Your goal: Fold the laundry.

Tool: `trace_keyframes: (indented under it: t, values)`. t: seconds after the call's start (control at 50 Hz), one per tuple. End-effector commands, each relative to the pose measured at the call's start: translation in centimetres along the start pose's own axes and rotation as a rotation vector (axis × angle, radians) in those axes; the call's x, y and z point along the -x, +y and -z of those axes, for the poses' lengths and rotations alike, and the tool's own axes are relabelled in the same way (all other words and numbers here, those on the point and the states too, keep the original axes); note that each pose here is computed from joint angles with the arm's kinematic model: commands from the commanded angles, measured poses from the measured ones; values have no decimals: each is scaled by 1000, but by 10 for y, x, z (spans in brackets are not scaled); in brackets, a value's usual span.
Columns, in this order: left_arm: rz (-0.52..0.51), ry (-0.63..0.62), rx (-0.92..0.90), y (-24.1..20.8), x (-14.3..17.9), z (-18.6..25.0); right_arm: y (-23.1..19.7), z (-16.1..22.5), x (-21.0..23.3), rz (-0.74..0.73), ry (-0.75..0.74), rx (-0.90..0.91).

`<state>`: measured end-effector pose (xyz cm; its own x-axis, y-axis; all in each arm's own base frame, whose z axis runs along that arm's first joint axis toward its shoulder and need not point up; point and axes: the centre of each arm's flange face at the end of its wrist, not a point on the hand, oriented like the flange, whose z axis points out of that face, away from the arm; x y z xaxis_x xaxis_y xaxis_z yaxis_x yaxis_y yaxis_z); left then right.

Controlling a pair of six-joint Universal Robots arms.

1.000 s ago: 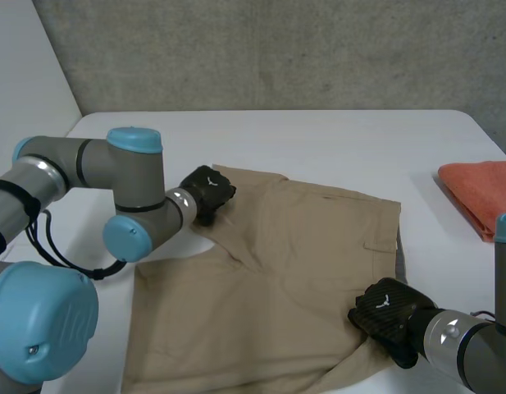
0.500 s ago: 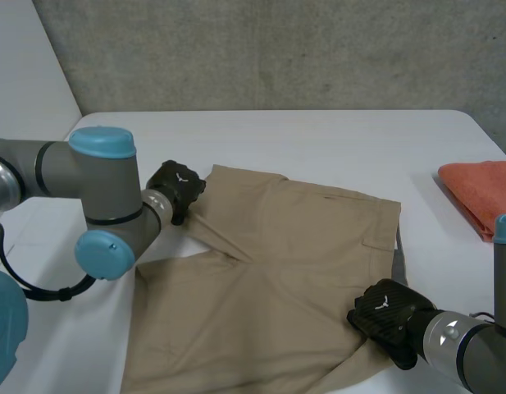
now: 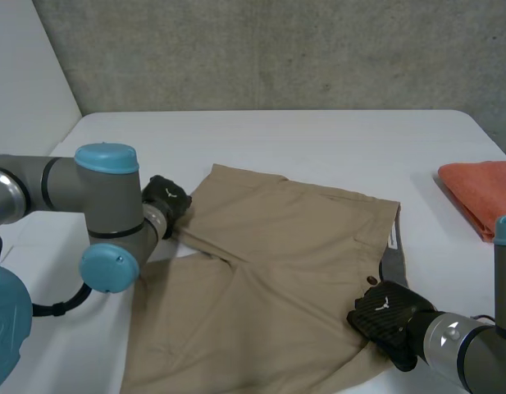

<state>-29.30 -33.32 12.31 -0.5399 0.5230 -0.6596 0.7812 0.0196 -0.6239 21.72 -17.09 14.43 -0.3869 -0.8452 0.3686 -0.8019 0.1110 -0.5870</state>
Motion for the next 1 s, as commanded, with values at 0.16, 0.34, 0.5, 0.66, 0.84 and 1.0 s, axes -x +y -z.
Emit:
trace_keyframes:
  t: [0.16, 0.34, 0.5, 0.66, 0.84, 1.0]
  values:
    - [-6, 1, 10, 2, -1, 3, -1, 1, 1, -11, 1, -4]
    - [113, -101, -94, -35, 44, 44, -12, -2, -8, -93, 15, -79]
    - [299, -95, -152, -50, 51, 115, -30, -4, -30, -309, 27, -186]
    - [449, 23, -91, -39, 27, 184, -23, -15, -68, -483, 122, -266]
    - [485, 155, 86, -1, -11, 225, -18, -18, -67, -499, 122, -257]
    - [469, 159, 113, 19, -31, 207, -16, -18, -63, -500, 113, -249]
